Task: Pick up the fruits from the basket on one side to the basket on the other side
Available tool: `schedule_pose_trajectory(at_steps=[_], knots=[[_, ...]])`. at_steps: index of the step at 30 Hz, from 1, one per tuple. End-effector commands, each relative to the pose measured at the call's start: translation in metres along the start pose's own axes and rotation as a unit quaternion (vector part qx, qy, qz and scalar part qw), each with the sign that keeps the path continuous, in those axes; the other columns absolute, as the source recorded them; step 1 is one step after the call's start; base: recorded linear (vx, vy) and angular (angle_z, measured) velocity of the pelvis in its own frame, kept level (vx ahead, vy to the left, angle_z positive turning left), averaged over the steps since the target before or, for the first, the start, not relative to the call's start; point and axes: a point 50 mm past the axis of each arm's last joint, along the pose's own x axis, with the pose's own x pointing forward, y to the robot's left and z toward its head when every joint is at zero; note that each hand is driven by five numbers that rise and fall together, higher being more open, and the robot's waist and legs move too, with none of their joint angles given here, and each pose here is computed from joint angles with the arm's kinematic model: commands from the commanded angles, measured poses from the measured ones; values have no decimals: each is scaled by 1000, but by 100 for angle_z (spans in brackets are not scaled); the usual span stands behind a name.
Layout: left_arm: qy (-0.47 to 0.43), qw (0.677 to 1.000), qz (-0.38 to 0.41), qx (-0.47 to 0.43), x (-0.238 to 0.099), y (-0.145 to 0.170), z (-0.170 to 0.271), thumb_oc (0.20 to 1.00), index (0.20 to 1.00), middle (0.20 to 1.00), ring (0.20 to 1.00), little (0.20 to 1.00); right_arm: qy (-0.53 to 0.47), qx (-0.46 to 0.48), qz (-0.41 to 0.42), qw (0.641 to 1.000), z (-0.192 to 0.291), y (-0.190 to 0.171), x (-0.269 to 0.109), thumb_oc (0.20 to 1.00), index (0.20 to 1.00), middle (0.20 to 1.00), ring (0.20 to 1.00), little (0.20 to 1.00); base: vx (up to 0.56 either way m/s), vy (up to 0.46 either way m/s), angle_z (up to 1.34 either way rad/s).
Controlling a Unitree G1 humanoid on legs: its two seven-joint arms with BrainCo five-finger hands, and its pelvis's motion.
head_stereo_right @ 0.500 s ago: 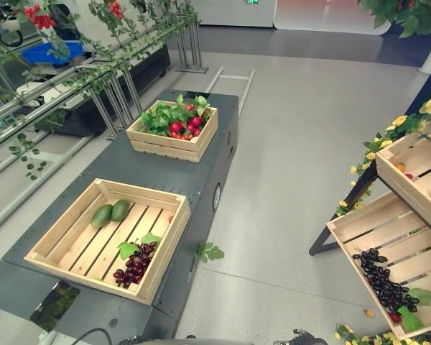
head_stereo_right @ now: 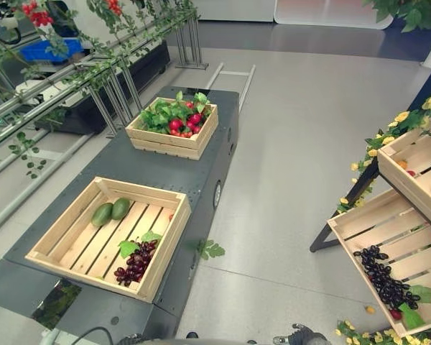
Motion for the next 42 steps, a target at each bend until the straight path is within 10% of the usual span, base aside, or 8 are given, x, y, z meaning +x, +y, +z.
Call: schedule_pose_trajectory(at_steps=[1, 21, 42], knots=[[9, 999, 8, 44, 1, 2, 9, 1000, 1000, 1000, 1000, 1000, -11, -11, -13, 1000, 22, -3, 2, 1000, 1000, 1000, 1000, 1000, 0, 0, 0], [-1, 999, 27, 22, 2, 7, 15, 1000, 1000, 1000, 1000, 1000, -12, 17, -14, 1000, 21, 2, 2, 1000, 1000, 1000, 1000, 1000, 0, 0, 0], [-159, 964, 97, -190, -7, 44, 77, 1000, 1000, 1000, 1000, 1000, -12, 46, -59, 997, 8, -12, 0, 1000, 1000, 1000, 1000, 1000, 5, 2, 0]])
